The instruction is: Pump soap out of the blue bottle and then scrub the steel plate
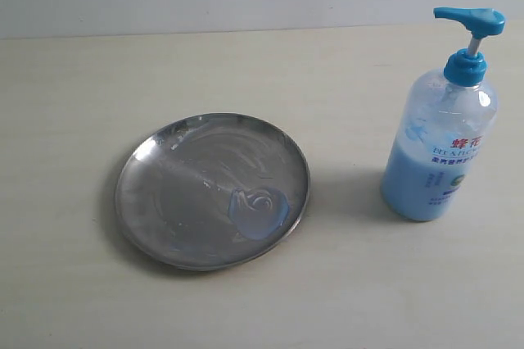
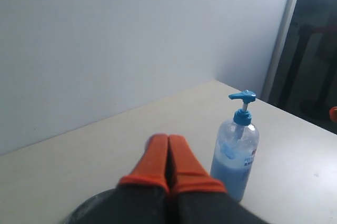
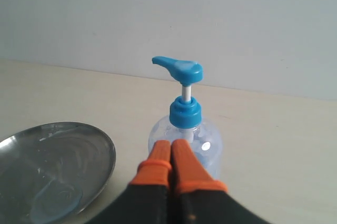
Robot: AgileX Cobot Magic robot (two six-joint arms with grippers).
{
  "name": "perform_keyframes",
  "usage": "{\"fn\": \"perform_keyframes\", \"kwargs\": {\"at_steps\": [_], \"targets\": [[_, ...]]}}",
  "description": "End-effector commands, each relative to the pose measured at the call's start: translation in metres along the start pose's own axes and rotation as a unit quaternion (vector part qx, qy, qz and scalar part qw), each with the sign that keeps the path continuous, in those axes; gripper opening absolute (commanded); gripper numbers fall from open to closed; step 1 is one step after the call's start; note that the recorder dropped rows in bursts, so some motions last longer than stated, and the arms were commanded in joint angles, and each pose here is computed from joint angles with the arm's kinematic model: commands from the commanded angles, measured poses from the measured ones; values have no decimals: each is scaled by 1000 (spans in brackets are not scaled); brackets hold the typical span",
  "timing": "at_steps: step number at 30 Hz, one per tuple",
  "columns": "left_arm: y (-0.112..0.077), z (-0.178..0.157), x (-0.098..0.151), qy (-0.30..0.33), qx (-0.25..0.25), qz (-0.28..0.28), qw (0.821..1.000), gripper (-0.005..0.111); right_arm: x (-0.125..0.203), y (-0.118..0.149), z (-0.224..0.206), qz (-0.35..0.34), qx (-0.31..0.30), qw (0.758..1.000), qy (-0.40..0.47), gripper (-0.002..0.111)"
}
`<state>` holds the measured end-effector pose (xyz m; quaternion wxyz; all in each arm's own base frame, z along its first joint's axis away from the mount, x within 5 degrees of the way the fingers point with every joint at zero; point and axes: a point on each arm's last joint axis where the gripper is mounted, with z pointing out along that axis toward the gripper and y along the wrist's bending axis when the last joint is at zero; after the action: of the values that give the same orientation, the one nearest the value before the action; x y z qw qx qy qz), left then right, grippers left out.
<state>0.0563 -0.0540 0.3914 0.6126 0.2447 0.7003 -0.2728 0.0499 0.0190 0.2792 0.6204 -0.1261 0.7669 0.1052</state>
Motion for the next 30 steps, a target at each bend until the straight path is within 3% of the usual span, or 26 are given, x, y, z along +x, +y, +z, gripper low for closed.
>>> {"fn": "perform_keyframes", "kwargs": {"at_steps": [1,25,30], "targets": [[0,-2,1,-5,-1,2,1000,0,0,0,2,-1,2,1000,0,0],[1,1,9,2,-4,3,1000,0,0,0,2,-1,2,1000,-1,0],[3,-4,18,-49,-8,5,999,0,0,0,2,-1,2,1000,-1,0]]}}
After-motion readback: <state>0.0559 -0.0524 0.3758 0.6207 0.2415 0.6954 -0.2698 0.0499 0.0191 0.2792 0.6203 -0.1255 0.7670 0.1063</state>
